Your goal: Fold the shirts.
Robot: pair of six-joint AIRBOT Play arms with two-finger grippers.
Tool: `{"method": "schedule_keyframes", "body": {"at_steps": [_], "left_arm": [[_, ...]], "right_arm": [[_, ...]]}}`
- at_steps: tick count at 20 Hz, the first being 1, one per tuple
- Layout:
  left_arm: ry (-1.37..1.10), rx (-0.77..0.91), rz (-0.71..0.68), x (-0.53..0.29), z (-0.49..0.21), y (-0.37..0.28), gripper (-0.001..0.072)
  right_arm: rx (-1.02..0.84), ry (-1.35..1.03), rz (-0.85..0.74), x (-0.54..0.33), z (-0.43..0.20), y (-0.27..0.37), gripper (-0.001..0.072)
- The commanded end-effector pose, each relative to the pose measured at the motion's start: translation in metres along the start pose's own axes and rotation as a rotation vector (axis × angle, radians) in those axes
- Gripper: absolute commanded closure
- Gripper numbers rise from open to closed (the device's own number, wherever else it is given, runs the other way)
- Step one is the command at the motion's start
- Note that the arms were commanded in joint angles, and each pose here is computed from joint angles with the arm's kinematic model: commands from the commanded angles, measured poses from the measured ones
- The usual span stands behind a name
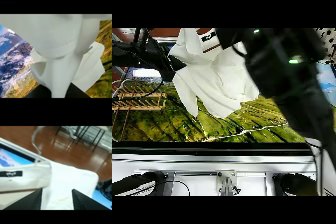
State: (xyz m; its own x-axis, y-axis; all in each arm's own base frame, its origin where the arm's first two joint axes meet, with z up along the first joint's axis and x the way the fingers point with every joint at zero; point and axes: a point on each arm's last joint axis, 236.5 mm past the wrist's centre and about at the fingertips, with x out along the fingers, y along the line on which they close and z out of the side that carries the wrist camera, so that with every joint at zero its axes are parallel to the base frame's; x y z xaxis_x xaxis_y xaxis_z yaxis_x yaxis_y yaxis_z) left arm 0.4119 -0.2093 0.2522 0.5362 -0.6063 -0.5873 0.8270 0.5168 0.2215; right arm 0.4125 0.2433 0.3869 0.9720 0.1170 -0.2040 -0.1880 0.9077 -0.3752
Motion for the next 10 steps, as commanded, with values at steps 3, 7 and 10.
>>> {"method": "schedule_keyframes", "body": {"at_steps": [3,7,10], "left_arm": [[0.006,-0.015,-0.003,-0.001,-0.002,0.000,0.0654],[0.051,-0.043,-0.084,-0.004,-0.012,-0.020,0.0654],[0.043,-0.062,-0.160,-0.005,-0.010,-0.039,0.0654]], "right_arm": [[0.106,0.163,-0.151,-0.036,-0.037,-0.089,0.0084],[0.336,0.392,-0.196,-0.021,-0.119,-0.178,0.0151],[0.653,0.492,0.000,-0.002,-0.172,-0.202,0.0149]]}}
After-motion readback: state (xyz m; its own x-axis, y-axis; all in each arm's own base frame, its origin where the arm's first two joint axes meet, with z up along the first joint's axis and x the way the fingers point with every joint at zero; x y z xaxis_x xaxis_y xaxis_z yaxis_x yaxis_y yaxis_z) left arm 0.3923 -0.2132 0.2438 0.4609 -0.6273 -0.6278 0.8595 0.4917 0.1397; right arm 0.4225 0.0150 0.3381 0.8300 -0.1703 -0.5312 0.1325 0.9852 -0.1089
